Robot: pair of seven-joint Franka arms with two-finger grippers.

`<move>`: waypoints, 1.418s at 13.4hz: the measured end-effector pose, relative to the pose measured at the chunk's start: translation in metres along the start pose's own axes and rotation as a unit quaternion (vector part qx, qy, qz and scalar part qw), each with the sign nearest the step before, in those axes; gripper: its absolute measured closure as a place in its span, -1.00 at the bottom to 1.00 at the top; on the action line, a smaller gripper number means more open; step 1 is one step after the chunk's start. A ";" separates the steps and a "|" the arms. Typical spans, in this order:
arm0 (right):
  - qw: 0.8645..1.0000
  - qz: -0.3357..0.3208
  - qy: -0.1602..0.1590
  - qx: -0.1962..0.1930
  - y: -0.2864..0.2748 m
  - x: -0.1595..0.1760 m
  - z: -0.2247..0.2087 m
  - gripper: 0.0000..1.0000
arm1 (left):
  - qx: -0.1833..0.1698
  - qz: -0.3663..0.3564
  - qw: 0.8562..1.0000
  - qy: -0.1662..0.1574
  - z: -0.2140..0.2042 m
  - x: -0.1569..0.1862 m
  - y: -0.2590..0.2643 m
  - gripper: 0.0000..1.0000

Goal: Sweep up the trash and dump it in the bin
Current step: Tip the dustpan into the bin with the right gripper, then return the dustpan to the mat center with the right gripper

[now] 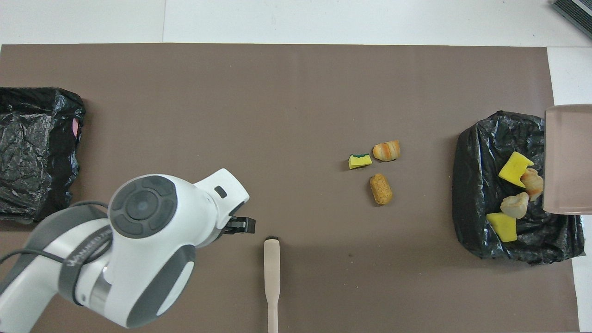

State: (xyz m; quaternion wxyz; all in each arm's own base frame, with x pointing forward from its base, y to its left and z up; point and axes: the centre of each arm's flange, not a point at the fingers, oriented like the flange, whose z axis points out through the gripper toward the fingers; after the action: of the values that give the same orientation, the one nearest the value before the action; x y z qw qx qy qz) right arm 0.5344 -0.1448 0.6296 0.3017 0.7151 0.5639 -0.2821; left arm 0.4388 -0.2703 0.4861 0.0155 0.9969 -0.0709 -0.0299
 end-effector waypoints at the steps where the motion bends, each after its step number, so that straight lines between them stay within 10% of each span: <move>1: 1.000 0.018 0.012 0.011 -0.003 0.005 -0.011 0.35 | 0.008 0.006 1.000 0.012 -0.015 0.009 -0.014 -1.00; 10: 0.957 0.238 0.137 0.092 -0.025 0.101 -0.080 0.35 | 0.017 -0.001 0.999 0.045 -0.130 0.064 -0.136 -1.00; 19: 0.829 0.452 0.191 0.268 -0.056 0.317 -0.176 0.35 | 0.016 0.020 0.999 0.028 -0.184 0.065 -0.174 -1.00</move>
State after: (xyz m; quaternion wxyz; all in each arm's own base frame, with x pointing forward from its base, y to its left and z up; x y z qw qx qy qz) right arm 0.5555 0.1988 0.5035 0.0788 0.9825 0.1265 -0.1121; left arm 0.5388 -0.1023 0.6602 0.0022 0.9959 -0.0909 -0.0007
